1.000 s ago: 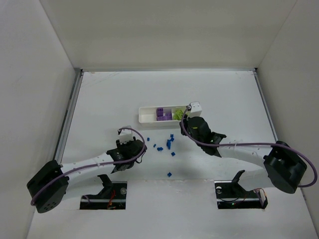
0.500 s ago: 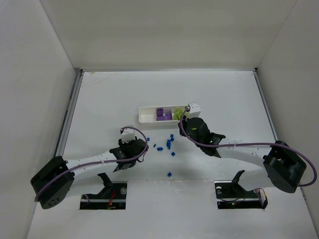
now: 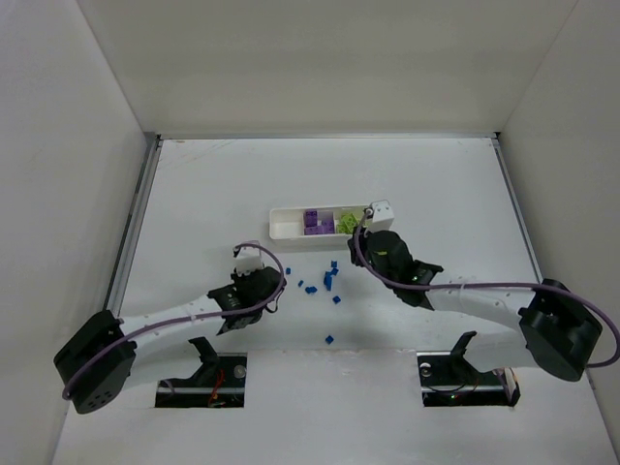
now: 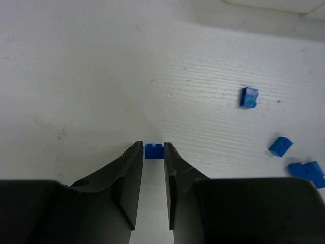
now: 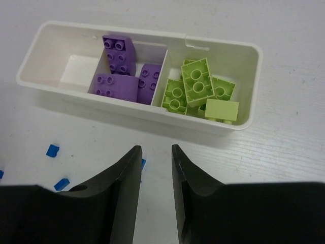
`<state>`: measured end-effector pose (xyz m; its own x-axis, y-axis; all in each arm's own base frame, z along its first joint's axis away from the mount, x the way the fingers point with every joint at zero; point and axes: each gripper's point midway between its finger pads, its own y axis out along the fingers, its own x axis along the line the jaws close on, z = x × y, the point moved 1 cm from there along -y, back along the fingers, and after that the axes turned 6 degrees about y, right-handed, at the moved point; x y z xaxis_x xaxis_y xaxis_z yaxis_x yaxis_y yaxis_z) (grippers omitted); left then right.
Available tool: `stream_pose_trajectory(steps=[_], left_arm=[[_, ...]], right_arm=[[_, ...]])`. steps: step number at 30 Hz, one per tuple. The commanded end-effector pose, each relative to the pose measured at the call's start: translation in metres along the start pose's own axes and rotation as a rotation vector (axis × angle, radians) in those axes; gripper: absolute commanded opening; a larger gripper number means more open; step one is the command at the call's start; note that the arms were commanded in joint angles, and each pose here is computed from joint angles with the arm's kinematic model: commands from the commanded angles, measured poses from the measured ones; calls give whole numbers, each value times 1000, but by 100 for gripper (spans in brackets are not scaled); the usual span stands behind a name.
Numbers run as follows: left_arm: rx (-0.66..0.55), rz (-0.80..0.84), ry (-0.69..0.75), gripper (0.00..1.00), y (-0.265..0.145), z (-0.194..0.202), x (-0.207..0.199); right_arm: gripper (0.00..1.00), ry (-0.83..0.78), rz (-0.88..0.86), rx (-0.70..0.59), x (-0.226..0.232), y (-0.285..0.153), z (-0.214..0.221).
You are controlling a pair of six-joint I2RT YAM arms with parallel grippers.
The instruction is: Sort the legos into containers by color
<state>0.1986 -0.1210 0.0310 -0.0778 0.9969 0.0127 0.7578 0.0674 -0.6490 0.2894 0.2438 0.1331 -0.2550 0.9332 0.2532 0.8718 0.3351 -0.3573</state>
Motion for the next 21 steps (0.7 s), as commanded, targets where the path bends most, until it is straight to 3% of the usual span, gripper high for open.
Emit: stream_pose_trajectory(steps=[1, 5, 9, 16, 21], left_arm=[[-72, 67, -76, 20, -9, -29, -12], [-103, 142, -139, 20, -12, -48, -23], [-120, 235, -223, 20, -7, -67, -40], [-132, 194, -194, 24, -5, -67, -29], [-155, 112, -169, 34, -15, -61, -4]], right_arm=[[36, 35, -53, -45, 8, -14, -9], [29, 15, -215, 42, 47, -49, 20], [30, -48, -338, 157, 81, -93, 60], [56, -167, -422, 354, 97, -146, 122], [61, -214, -440, 442, 104, -152, 148]])
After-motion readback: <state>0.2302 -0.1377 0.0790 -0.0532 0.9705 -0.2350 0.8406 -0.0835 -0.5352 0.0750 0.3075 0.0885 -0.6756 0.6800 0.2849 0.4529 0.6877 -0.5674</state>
